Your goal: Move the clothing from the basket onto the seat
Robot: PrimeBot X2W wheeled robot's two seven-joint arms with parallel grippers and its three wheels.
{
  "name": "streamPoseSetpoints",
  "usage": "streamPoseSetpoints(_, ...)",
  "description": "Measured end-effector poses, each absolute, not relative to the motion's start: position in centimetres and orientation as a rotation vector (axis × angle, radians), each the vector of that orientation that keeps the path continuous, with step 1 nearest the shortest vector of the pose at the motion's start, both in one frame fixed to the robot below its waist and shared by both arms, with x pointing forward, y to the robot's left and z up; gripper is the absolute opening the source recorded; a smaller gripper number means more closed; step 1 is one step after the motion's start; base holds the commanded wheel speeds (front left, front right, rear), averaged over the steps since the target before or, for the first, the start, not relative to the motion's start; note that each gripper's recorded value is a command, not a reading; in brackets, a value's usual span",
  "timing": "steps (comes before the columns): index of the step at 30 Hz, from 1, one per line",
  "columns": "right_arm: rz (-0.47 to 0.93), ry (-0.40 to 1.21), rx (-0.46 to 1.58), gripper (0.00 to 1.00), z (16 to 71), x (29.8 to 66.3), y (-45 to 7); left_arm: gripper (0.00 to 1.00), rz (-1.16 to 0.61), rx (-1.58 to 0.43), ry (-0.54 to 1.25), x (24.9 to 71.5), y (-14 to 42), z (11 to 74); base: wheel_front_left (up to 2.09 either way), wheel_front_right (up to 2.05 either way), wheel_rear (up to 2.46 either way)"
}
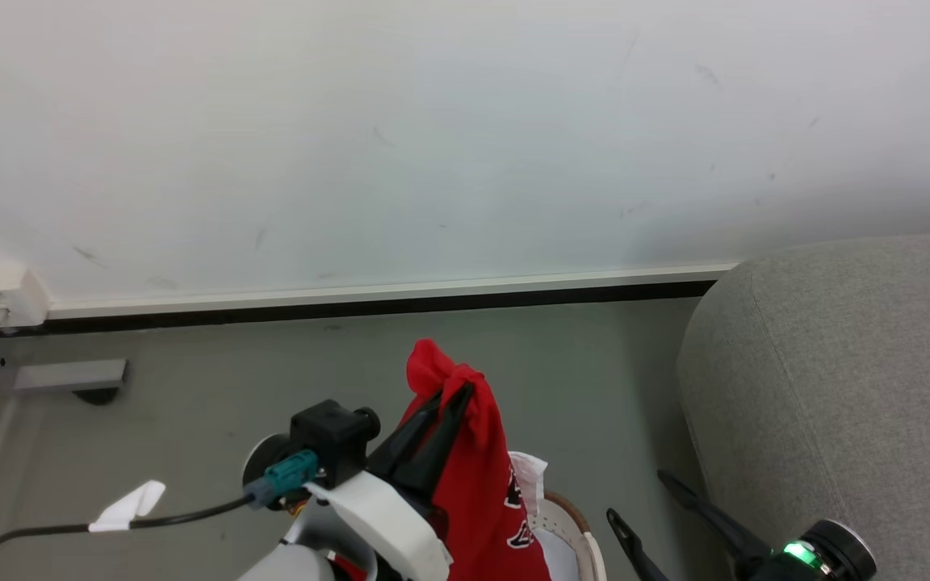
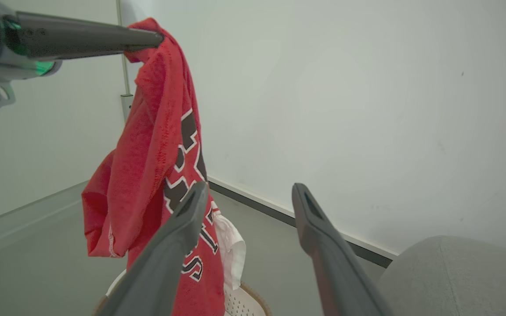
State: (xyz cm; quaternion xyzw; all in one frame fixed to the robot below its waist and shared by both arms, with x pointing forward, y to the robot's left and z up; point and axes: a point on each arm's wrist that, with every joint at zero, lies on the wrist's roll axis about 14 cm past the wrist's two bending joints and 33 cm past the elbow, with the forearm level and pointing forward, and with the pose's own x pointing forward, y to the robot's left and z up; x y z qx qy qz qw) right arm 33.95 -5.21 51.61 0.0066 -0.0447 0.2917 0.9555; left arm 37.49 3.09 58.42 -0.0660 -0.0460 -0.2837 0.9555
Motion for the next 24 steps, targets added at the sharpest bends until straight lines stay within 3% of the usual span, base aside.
streamPoseSetpoints(11, 0.846, 0.034, -0.130, 1.00, 50.3, 34.9, -1.6, 0.00, -0.614, -0.137, -0.136, 36.6, 2.3, 60.8, 0.00, 0.00, 0.00)
streamPoseSetpoints(24, 0.929, 0.195, -0.108, 1.00, 46.8, 35.8, 3.2, 0.00, -0.706, -0.174, -0.171, 34.3, 0.0, 62.7, 0.00, 0.00, 0.00)
